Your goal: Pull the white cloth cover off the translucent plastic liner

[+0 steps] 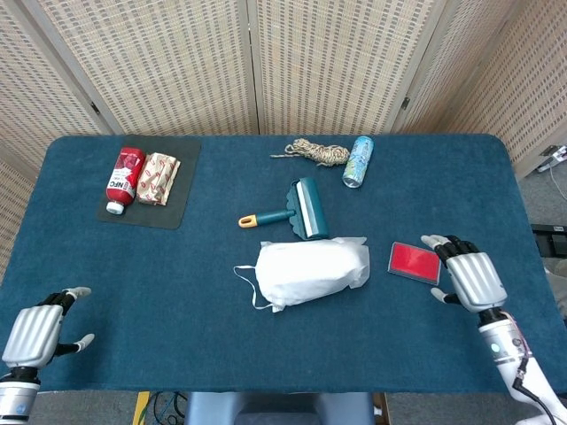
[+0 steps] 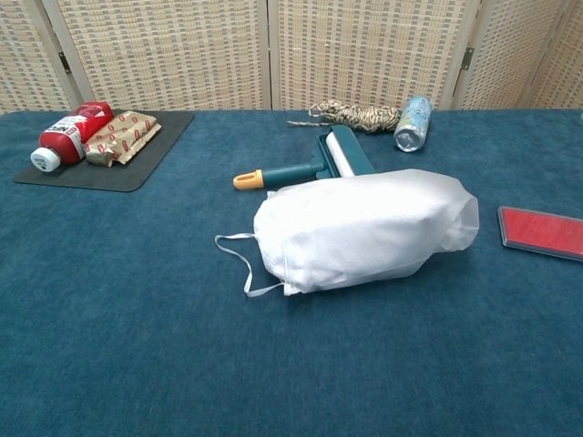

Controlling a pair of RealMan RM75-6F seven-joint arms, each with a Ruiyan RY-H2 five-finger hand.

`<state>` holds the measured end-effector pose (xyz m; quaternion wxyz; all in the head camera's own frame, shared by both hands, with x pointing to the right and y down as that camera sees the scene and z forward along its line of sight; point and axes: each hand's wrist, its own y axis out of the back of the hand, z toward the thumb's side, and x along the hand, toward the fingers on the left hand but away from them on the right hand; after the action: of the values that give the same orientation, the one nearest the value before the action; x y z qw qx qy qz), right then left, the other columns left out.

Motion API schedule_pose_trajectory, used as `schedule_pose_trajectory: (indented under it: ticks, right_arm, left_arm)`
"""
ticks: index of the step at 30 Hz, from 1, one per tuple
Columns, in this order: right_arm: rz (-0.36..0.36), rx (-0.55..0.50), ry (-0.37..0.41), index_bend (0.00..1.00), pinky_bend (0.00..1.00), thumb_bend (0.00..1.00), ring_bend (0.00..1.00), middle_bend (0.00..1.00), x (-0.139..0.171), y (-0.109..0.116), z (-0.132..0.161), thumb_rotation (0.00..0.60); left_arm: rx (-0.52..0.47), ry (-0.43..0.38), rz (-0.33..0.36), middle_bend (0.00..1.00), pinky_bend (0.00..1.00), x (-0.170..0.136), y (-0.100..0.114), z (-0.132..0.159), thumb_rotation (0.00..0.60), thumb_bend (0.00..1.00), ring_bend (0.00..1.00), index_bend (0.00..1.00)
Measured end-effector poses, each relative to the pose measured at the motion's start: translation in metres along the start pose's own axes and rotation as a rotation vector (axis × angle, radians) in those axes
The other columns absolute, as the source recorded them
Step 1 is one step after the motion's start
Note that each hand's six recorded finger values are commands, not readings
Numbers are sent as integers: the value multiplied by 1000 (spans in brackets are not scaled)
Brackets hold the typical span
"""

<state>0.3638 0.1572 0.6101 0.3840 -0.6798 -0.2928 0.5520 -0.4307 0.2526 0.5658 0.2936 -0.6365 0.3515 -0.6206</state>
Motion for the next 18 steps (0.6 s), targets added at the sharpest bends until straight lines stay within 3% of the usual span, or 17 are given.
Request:
schedule_pose_trajectory:
  ticks: [18]
  right_arm:
    - [74,-71,205,170,281,0,141,194,-62,-39,83,600]
  left_arm:
    - [-7,-19,-12,306,483,-2,-9,0,600,53,322,273]
